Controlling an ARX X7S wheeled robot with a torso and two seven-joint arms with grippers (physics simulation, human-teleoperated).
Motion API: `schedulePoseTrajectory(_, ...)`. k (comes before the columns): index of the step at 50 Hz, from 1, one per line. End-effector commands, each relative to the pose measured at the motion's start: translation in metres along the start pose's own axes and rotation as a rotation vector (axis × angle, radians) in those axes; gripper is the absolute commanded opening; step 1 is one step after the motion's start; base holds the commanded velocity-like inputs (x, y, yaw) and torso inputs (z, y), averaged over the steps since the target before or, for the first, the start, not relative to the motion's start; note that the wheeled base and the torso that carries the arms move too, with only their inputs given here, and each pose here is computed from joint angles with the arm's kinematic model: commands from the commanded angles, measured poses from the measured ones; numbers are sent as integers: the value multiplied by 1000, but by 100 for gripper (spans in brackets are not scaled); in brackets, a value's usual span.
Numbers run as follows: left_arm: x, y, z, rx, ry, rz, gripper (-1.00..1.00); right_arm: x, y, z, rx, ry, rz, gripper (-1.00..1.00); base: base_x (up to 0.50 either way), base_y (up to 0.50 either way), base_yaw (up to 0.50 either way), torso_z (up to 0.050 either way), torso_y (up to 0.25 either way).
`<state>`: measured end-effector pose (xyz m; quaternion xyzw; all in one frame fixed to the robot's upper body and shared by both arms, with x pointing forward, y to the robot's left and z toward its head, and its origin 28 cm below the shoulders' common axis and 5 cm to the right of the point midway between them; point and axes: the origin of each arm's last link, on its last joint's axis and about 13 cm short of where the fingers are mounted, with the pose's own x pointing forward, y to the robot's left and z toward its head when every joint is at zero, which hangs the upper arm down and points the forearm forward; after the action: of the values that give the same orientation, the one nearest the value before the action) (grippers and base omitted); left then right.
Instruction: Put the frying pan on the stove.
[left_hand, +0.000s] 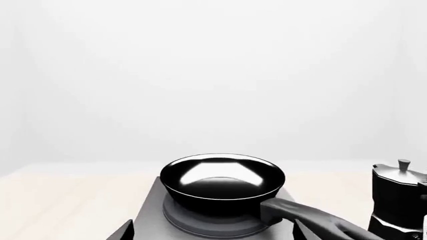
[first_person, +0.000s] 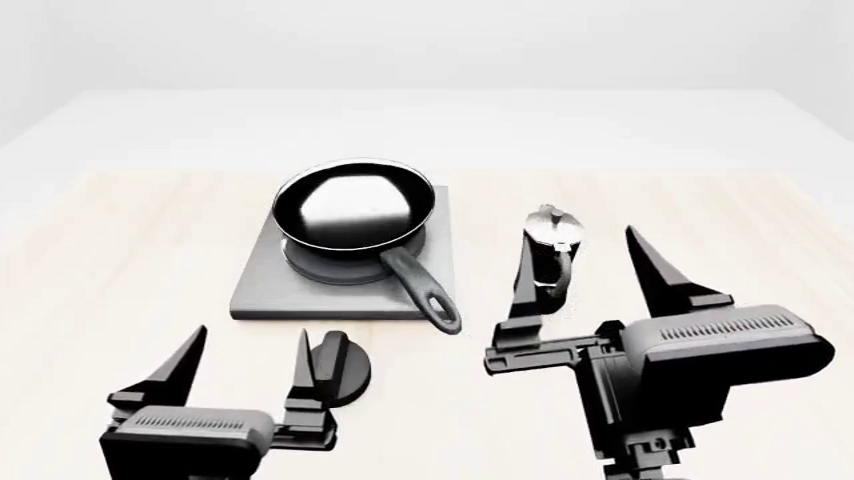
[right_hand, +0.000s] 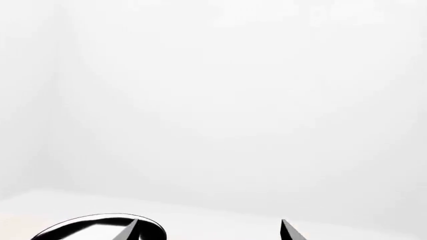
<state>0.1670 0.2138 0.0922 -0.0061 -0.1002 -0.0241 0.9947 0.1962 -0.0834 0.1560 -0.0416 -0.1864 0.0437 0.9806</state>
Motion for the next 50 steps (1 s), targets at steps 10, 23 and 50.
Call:
schedulePoseTrajectory(10, -5, 0, 11, -10, -32, -3, 100, -10, 0, 13, -15, -44, -14, 100, 0, 0, 0, 0, 0)
schedulePoseTrajectory(23, -9, 1, 19, -17, -58, -1, 100, -14, -2, 23, -24, -69, -23, 100, 0, 0, 0, 0, 0)
schedulePoseTrajectory(50, -15, 1, 32, -22, -100, -9, 100, -27, -4, 46, -27, -129, -24, 100, 0, 0, 0, 0, 0)
